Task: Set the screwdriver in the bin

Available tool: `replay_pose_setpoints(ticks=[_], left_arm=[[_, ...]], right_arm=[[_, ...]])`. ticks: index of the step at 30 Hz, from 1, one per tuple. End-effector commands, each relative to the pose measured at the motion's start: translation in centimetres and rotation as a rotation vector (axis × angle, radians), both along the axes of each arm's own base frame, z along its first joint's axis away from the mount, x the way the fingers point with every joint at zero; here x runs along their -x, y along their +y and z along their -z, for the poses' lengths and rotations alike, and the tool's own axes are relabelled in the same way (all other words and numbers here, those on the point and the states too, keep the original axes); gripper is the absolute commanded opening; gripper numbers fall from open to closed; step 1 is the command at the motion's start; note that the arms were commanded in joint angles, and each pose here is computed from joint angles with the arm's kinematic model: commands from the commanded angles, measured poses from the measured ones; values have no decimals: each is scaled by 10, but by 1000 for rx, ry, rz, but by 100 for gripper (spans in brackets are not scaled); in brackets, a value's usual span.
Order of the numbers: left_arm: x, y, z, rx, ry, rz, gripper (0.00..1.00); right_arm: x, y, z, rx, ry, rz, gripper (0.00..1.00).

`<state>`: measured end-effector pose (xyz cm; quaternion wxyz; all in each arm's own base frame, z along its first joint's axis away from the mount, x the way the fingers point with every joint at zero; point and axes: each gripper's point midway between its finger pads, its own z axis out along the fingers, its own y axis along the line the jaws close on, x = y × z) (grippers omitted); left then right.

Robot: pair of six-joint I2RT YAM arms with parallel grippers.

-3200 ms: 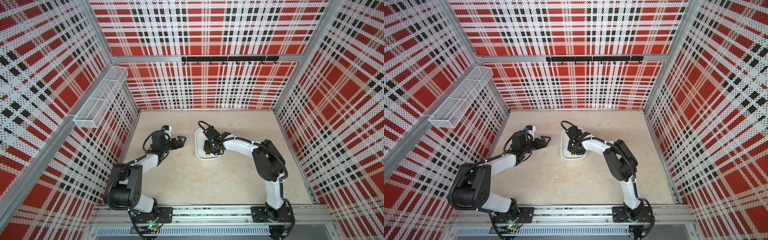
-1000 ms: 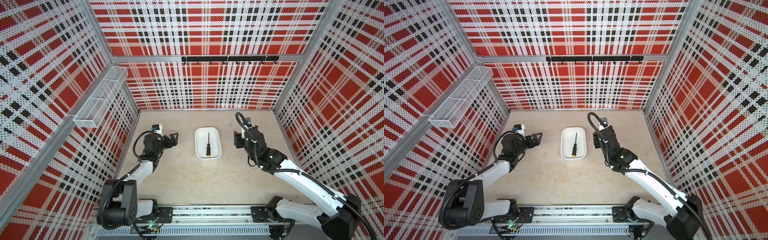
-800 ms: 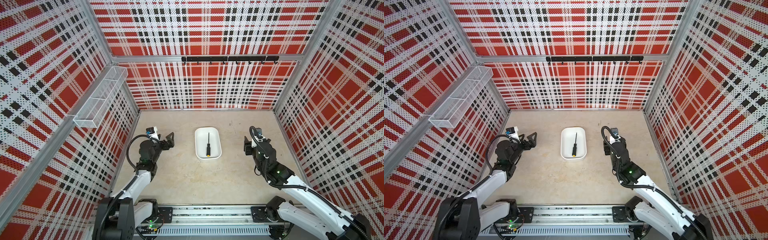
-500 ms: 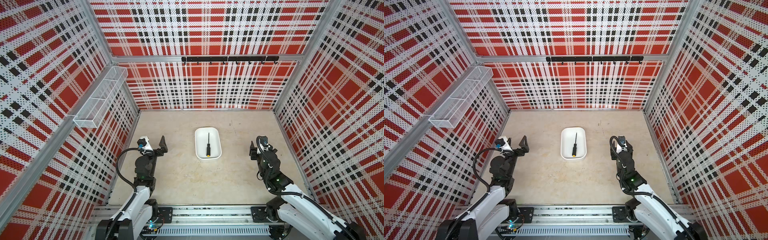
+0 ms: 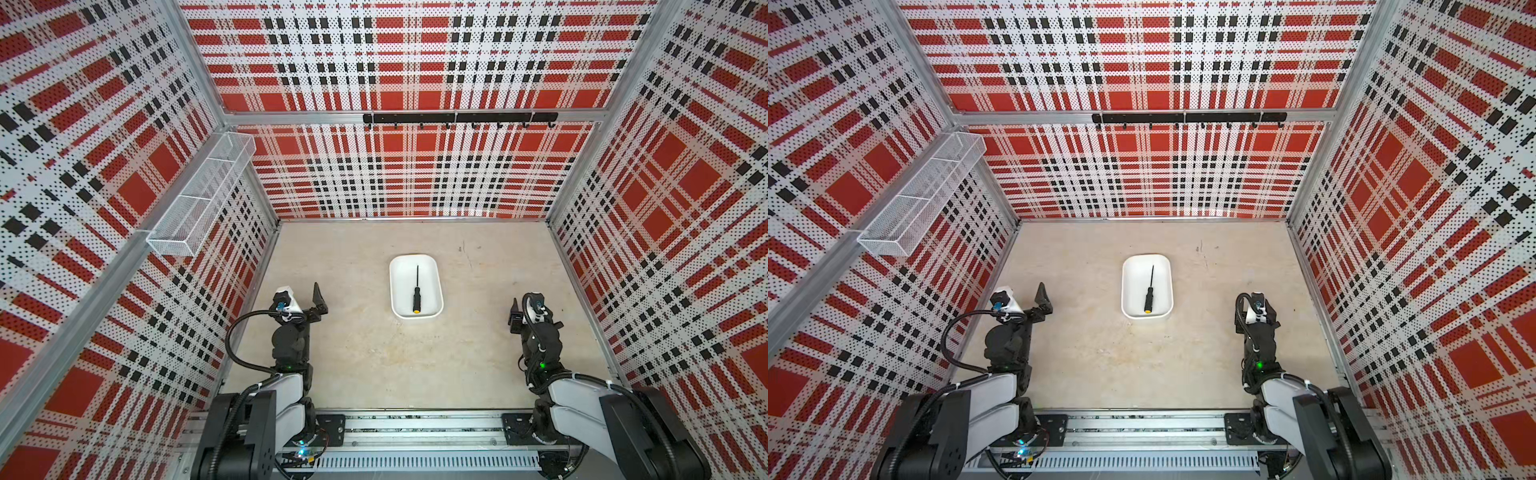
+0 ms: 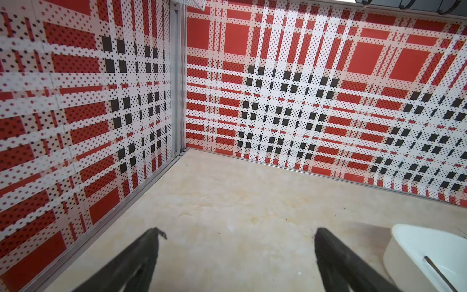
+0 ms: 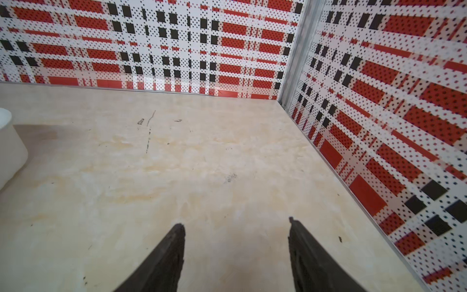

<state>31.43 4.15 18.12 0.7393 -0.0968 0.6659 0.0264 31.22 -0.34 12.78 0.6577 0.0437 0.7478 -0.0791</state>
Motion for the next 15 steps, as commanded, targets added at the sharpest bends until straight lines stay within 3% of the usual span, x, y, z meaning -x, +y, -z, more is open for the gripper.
replay_pose_setpoints(ticks=[1, 9, 15], left_arm=[[5, 2, -16, 2, -99, 1, 98], [-1, -3, -15, -9, -133, 46, 98], [-2, -6, -12, -19, -145, 67, 98]], right_arm=[[-14, 6, -43, 1, -168, -33, 68], [-41, 10, -33, -3, -158, -46, 68], [-38, 7, -23, -13, -186, -31, 70]])
